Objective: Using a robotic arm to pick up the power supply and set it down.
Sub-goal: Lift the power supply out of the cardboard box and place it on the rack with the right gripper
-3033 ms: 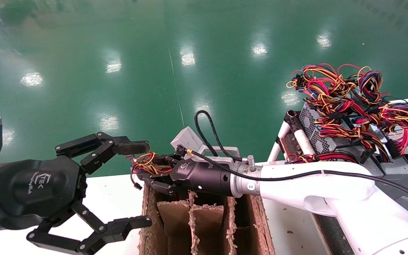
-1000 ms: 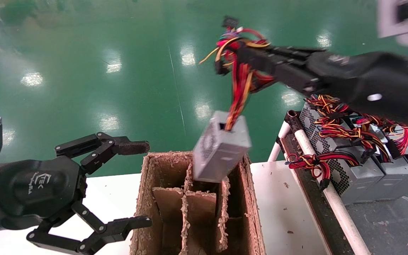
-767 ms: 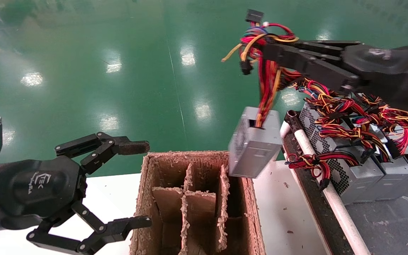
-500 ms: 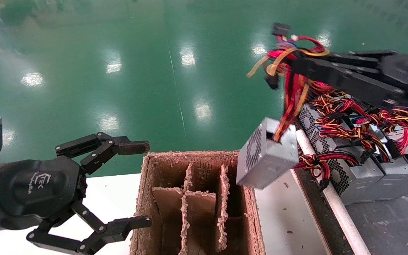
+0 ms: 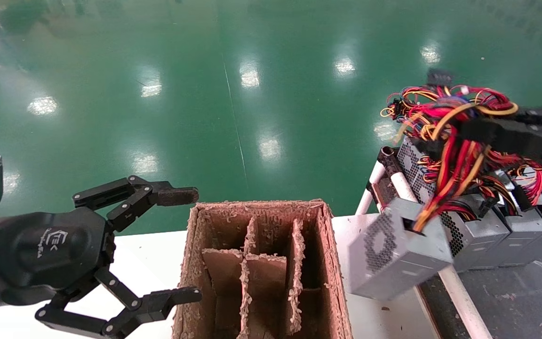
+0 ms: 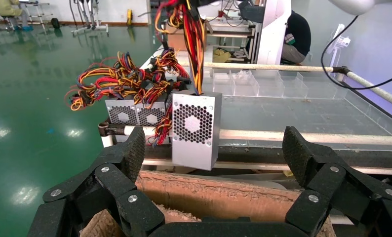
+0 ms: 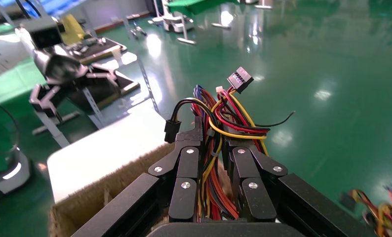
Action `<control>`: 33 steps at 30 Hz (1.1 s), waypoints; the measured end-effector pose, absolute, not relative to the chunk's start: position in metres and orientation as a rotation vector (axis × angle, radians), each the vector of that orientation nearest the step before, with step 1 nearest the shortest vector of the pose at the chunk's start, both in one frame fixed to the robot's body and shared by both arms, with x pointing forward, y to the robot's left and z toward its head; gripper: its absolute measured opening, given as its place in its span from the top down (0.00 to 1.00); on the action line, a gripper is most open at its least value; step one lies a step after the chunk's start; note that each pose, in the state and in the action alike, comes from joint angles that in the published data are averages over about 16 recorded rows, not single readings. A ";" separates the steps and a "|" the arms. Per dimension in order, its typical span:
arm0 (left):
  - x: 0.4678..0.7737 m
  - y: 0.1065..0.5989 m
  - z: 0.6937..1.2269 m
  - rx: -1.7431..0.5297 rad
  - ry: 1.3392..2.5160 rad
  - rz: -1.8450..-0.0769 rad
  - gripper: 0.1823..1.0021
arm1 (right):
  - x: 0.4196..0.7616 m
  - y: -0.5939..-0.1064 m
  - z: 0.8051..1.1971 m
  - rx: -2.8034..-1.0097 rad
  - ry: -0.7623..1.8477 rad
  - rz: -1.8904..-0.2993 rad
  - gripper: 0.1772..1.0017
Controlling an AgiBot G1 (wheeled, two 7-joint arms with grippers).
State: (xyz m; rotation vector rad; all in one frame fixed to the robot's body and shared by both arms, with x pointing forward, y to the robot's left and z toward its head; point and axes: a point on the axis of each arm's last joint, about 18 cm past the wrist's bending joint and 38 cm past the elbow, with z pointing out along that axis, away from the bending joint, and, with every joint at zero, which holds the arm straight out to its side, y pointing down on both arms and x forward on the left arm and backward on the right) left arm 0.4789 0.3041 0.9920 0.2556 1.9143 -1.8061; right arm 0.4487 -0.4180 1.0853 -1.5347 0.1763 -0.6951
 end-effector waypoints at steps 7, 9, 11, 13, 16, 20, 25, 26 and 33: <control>0.479 0.304 0.992 0.256 1.914 -1.806 0.00 | 0.428 -0.440 1.083 -1.546 0.213 -0.754 0.90; 0.479 0.304 0.992 0.256 1.914 -1.806 0.00 | 0.422 -0.446 1.083 -1.548 0.222 -0.771 0.90; 0.479 0.304 0.992 0.256 1.914 -1.806 0.00 | 0.416 -0.451 1.084 -1.550 0.232 -0.787 0.90; 0.479 0.304 0.992 0.256 1.914 -1.806 0.00 | 0.411 -0.456 1.084 -1.553 0.242 -0.800 0.90; 0.479 0.304 0.992 0.256 1.914 -1.806 0.00 | 0.403 -0.464 1.084 -1.555 0.261 -0.815 0.90; 0.479 0.304 0.992 0.256 1.914 -1.806 0.00 | 0.393 -0.474 1.083 -1.556 0.290 -0.834 0.90; 0.479 0.304 0.992 0.256 1.914 -1.806 0.00 | 0.382 -0.489 1.082 -1.554 0.334 -0.856 0.90; 0.479 0.304 0.992 0.256 1.914 -1.806 0.00 | 0.380 -0.493 1.082 -1.553 0.344 -0.860 0.91; 0.479 0.304 0.992 0.256 1.914 -1.806 0.00 | 0.366 -0.516 1.079 -1.543 0.411 -0.898 0.91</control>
